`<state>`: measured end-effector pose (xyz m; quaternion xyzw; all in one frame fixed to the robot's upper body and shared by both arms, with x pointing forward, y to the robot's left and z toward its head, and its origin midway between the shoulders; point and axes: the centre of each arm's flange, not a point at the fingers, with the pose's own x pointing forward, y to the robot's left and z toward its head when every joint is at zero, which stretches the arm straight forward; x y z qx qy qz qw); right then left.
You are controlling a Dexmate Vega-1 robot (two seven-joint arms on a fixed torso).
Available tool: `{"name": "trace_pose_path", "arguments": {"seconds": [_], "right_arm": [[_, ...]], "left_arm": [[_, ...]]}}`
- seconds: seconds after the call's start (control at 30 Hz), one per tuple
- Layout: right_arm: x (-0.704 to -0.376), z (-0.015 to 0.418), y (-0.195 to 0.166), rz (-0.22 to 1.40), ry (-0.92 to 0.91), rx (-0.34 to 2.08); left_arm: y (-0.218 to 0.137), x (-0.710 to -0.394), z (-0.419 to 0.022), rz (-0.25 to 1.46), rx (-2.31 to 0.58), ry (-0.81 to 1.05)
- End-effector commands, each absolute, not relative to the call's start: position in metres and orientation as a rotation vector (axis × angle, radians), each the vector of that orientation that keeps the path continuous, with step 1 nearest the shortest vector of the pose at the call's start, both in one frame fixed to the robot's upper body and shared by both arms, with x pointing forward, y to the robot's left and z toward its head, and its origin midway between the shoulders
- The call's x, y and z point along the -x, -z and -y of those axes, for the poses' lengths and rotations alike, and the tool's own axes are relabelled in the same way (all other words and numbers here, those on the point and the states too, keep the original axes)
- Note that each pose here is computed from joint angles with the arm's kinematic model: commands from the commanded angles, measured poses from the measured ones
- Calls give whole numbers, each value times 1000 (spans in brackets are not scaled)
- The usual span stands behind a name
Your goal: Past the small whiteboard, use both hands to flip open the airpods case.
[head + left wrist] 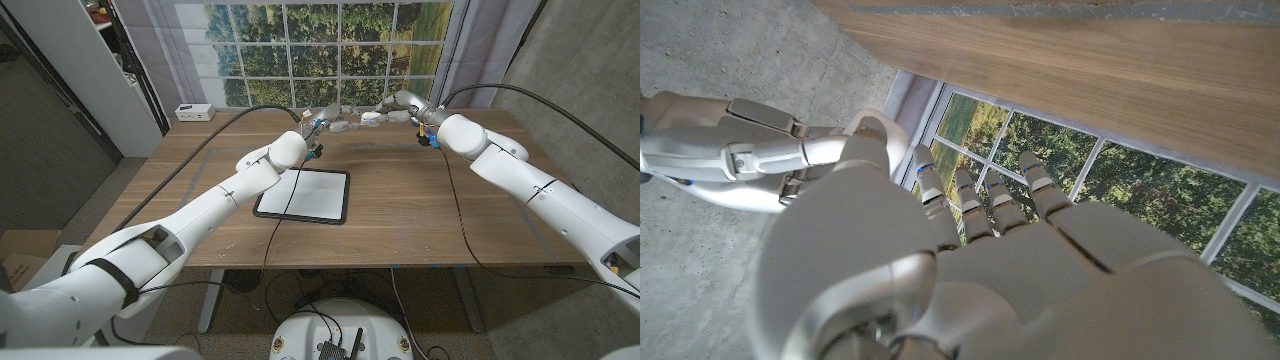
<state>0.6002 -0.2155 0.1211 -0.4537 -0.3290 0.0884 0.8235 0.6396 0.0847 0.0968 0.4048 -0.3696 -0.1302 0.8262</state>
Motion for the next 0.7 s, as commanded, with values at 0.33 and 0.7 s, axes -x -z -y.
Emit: {"name": "trace_pose_path", "arguments": {"seconds": [0.33,0.7], "right_arm": [[-599,203,-121,692,-240,950],[-600,205,-122,668,-267,975]], "left_arm": [[-92,-648,-78,811,-798,322],[-89,-644,-79,847,-754,273]]}}
